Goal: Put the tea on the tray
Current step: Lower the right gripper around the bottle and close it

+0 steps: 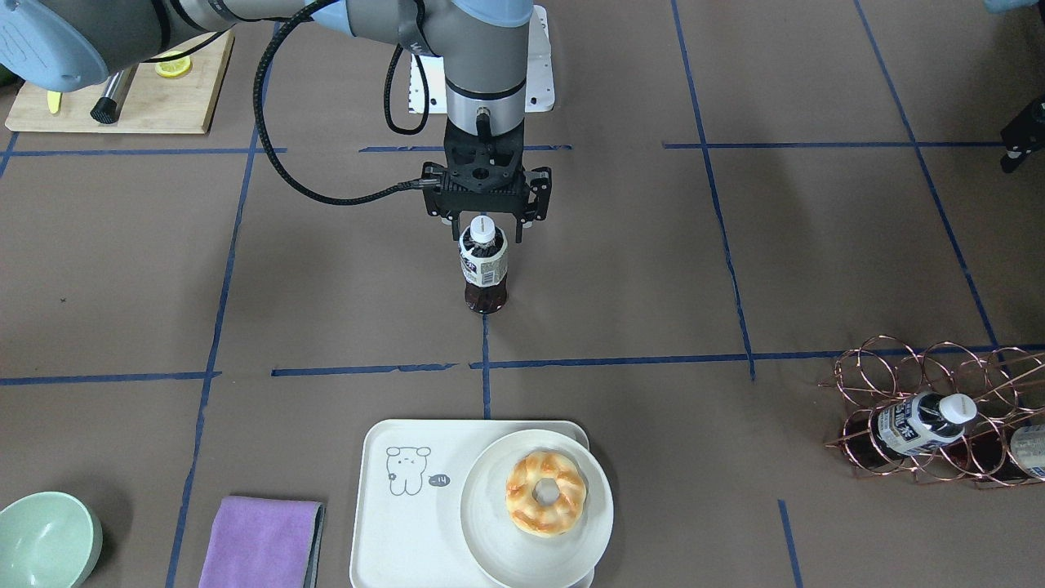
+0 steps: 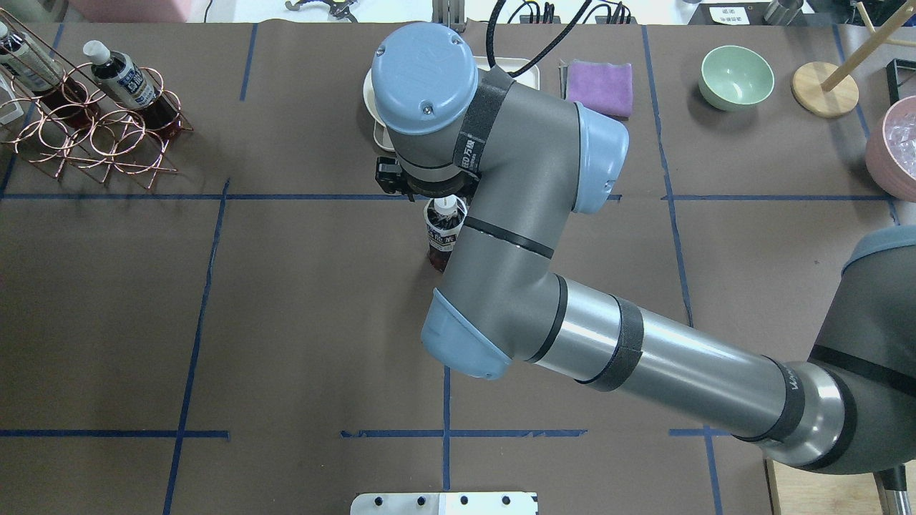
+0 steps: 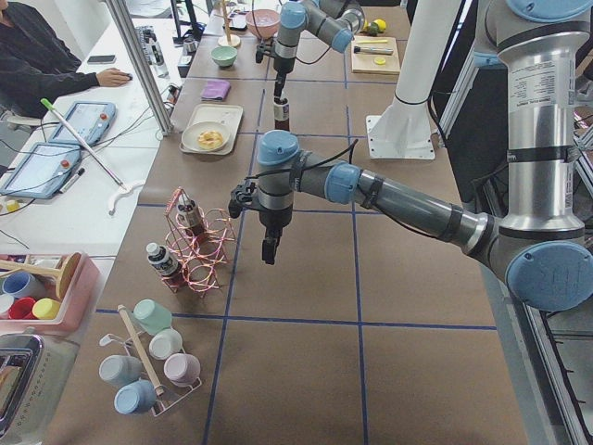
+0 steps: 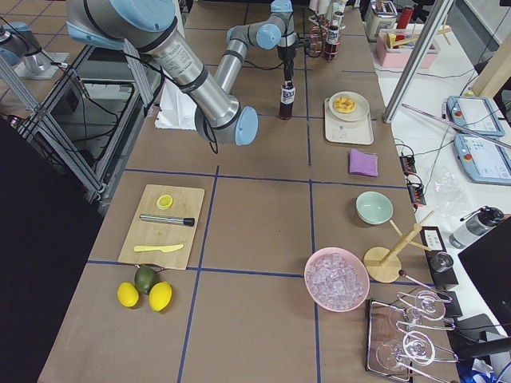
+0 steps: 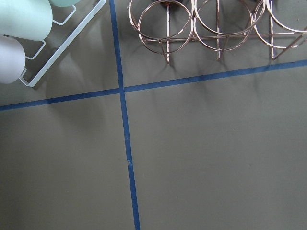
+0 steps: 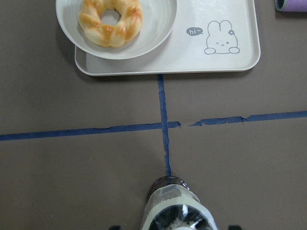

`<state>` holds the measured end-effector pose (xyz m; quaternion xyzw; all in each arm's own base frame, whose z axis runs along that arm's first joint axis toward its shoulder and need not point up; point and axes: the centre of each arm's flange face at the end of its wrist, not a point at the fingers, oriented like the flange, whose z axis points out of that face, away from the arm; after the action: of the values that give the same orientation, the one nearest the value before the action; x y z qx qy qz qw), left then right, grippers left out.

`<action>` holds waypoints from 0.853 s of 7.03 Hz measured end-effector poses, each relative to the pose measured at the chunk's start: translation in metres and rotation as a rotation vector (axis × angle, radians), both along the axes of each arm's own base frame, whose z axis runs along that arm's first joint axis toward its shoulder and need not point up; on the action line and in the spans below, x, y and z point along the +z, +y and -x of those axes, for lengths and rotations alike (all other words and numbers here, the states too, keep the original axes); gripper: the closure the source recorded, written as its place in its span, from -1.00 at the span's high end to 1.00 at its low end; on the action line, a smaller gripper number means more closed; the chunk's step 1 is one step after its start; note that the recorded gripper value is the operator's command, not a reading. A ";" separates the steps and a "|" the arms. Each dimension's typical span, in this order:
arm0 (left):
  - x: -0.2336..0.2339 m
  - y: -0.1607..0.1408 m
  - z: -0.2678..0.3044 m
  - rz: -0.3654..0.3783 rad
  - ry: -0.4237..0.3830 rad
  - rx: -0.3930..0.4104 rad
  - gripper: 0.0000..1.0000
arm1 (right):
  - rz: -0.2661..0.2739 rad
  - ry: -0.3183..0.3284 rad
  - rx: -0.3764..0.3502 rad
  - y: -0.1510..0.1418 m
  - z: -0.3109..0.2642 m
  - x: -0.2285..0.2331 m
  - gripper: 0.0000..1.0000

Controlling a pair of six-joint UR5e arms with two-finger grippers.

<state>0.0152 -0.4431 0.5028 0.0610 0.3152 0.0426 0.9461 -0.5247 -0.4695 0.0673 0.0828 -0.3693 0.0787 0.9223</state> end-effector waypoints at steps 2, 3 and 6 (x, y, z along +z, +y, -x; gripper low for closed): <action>0.000 0.000 0.000 0.001 0.001 -0.001 1.00 | 0.006 0.007 -0.001 0.001 -0.001 0.003 0.39; 0.000 0.000 0.000 0.001 0.001 -0.001 1.00 | 0.007 0.010 -0.002 0.001 0.000 0.004 0.32; 0.000 0.000 0.000 0.000 0.001 0.000 1.00 | 0.009 0.014 -0.004 0.001 0.001 0.006 -0.10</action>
<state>0.0151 -0.4435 0.5027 0.0610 0.3157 0.0424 0.9459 -0.5256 -0.4685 0.0733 0.0784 -0.3627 0.0781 0.9253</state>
